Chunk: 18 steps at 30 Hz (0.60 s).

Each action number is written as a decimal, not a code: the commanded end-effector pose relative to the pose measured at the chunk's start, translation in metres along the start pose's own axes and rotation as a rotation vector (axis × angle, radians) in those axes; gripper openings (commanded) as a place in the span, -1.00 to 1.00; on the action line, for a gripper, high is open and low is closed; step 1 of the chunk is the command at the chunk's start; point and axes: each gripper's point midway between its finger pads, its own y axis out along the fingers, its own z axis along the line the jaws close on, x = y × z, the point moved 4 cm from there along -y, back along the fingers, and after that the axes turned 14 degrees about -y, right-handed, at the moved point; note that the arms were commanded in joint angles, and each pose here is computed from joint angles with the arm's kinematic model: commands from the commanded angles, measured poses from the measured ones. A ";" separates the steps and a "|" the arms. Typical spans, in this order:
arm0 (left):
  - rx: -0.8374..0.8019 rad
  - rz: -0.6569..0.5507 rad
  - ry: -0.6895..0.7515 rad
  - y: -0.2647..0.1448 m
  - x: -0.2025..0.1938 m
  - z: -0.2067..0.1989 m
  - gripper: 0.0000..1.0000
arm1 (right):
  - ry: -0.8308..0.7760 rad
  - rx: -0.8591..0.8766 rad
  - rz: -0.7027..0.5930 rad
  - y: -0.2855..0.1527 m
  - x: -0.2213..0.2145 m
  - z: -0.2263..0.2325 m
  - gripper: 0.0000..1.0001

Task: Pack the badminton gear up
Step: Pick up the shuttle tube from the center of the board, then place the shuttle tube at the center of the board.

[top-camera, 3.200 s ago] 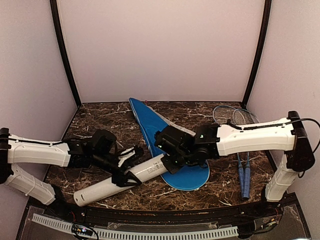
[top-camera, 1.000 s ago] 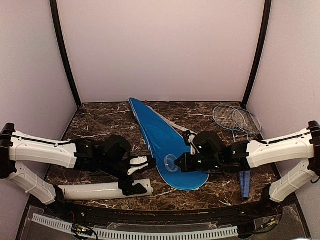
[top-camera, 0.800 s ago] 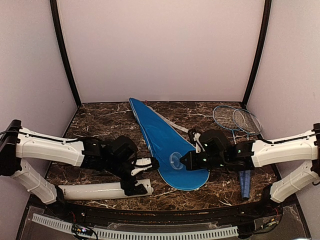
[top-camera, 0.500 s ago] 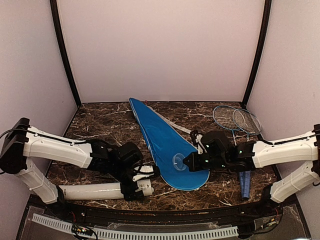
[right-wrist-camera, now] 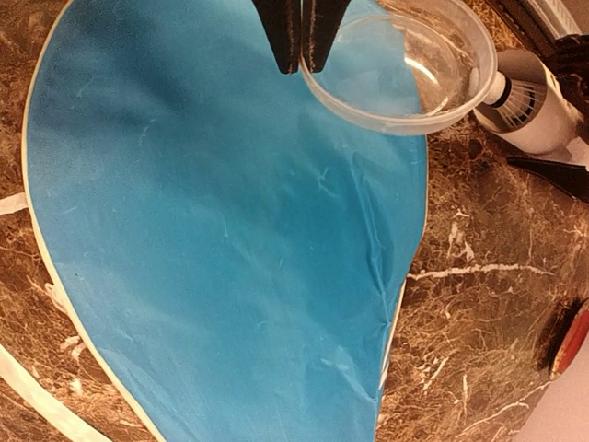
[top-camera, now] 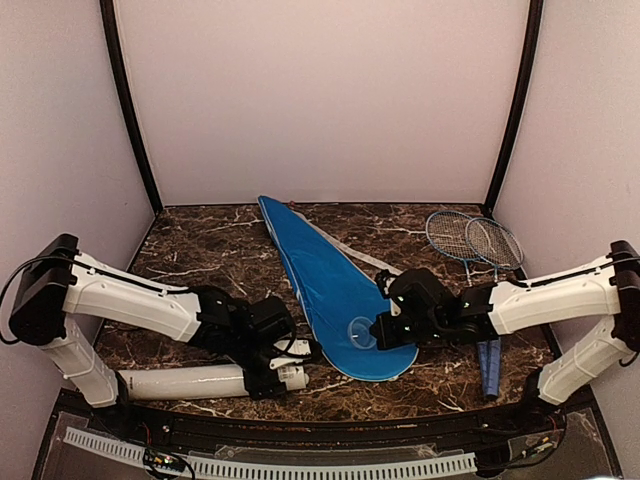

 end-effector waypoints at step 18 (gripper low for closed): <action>0.090 -0.977 -0.177 -0.213 0.122 0.012 0.31 | 0.011 -0.063 -0.065 -0.044 0.039 -0.017 -1.00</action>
